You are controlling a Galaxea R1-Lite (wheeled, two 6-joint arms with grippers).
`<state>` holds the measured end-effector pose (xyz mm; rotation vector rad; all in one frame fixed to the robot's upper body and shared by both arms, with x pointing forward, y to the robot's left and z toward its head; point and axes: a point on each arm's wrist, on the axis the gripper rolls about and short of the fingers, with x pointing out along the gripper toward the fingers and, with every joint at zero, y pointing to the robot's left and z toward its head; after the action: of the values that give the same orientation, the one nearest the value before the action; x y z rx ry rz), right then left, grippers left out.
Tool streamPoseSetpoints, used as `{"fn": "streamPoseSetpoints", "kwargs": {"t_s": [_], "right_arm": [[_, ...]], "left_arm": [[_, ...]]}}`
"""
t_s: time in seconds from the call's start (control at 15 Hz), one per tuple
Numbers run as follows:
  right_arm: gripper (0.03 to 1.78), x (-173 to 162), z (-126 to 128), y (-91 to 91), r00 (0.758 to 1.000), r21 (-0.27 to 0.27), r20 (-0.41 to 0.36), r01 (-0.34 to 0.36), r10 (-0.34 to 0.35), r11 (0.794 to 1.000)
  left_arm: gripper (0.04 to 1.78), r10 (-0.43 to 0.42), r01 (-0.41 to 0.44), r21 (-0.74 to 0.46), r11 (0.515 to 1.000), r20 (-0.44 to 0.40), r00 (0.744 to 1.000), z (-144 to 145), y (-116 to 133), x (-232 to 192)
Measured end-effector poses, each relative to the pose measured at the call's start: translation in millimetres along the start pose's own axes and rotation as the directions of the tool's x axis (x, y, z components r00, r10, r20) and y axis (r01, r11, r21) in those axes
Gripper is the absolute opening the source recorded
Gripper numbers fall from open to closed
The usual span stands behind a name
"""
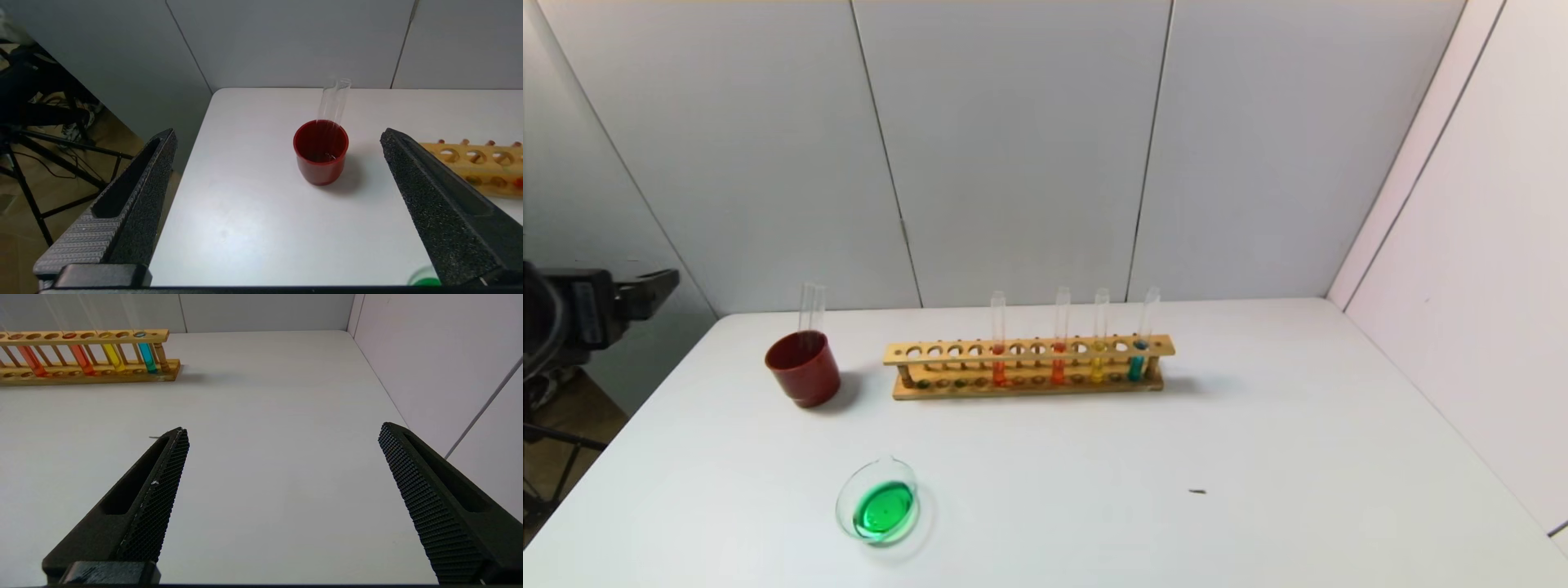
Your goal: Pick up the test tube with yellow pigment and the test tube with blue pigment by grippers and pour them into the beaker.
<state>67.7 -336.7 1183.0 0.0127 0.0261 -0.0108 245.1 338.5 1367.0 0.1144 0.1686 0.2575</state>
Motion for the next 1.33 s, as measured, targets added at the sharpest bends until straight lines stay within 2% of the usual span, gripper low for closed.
{"fn": "streamPoseSetpoints", "kwargs": {"t_s": [0.33, 0.53, 0.73, 0.87, 1.07, 1.33], "right_arm": [[1.70, 0, 0, 0.0, 1.000, 0.000, 0.000, 0.000, 0.000, 1.000], [1.70, 0, 0, 0.0, 1.000, 0.000, 0.000, 0.000, 0.000, 1.000], [1.70, 0, 0, 0.0, 1.000, 0.000, 0.000, 0.000, 0.000, 1.000], [1.70, 0, 0, 0.0, 1.000, 0.000, 0.000, 0.000, 0.000, 1.000], [1.70, 0, 0, 0.0, 1.000, 0.000, 0.000, 0.000, 0.000, 1.000], [1.70, 0, 0, 0.0, 1.000, 0.000, 0.000, 0.000, 0.000, 1.000]], "left_arm": [[1.75, 0.009, -0.009, -0.001, 1.000, 0.032, 0.999, -25, 28, -107], [1.75, 0.011, -0.011, 0.001, 1.000, 0.028, 1.000, -60, 38, -156], [1.75, 0.003, -0.003, -0.004, 1.000, 0.047, 0.999, -96, 43, -188], [1.75, -0.057, 0.057, -0.002, 0.998, 0.083, 0.995, -120, 42, -196], [1.75, -0.202, 0.201, 0.013, 0.979, 0.101, 0.974, -159, 32, -185], [1.75, -0.240, 0.245, -0.005, 0.970, 0.185, 0.953, -192, 19, -154]]}}
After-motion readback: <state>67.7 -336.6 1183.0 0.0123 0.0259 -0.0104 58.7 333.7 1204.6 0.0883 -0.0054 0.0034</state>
